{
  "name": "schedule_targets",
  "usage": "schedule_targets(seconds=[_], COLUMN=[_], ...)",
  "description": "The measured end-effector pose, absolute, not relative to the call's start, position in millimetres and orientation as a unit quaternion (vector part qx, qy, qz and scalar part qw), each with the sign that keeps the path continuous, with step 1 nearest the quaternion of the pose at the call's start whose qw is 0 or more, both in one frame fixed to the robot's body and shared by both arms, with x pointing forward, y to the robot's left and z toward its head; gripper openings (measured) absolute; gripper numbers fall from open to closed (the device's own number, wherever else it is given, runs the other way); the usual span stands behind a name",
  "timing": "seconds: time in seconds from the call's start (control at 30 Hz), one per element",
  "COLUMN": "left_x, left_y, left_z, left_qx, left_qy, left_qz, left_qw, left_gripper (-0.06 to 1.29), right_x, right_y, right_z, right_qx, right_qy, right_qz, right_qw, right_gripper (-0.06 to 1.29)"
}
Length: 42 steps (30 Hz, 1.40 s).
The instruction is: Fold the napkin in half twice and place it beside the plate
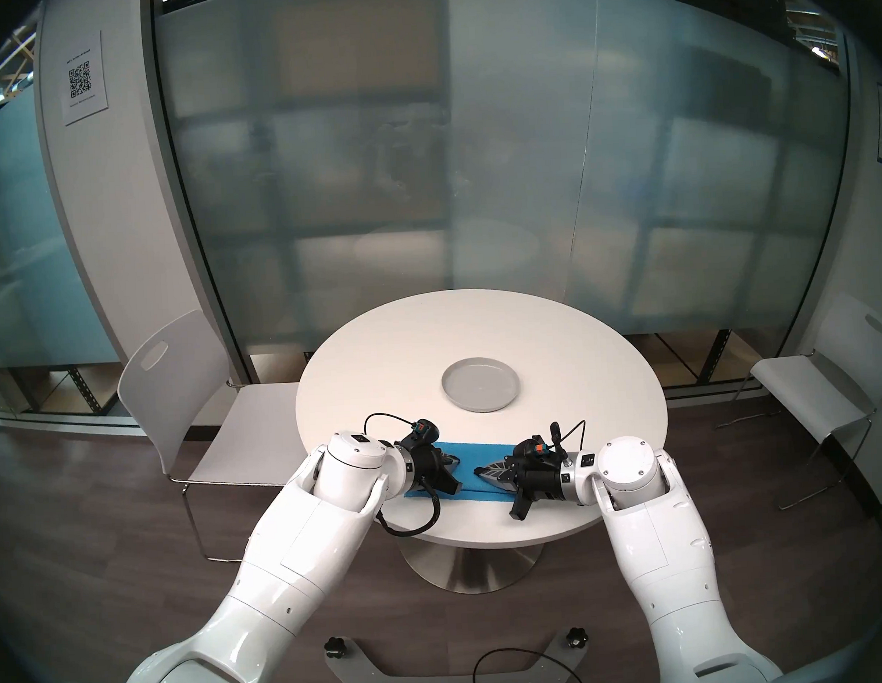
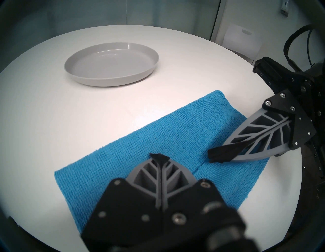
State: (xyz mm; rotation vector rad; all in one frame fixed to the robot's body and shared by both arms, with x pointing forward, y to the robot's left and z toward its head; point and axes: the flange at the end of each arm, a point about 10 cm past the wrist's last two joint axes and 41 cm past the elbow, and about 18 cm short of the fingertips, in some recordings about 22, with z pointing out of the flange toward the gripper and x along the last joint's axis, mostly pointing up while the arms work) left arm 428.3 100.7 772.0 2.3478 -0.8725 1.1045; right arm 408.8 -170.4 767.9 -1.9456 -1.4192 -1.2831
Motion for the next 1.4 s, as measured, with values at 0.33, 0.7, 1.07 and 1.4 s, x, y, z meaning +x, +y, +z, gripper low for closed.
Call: schedule_targets(seconds=[0.33, 0.7, 1.07, 1.4], left_x=[428, 428, 428, 429], left_y=[101, 101, 101, 101], left_z=[772, 771, 771, 771], left_qx=[0.84, 0.84, 0.839, 0.839], left_qy=[-0.313, -0.315, -0.317, -0.318], left_qz=[0.394, 0.393, 0.393, 0.392], left_qw=[0.202, 0.202, 0.202, 0.202], left_gripper=[-0.02, -0.02, -0.02, -0.02], right_x=[410, 417, 422, 424], right_y=[-169, -169, -166, -166], right_z=[766, 766, 761, 763], right_qx=[-0.701, -0.7, -0.701, -0.696], right_qy=[-0.509, -0.508, -0.516, -0.524], right_qz=[-0.455, -0.461, -0.448, -0.441], right_qw=[0.205, 0.198, 0.206, 0.214], right_gripper=[-0.03, -0.03, -0.03, -0.03])
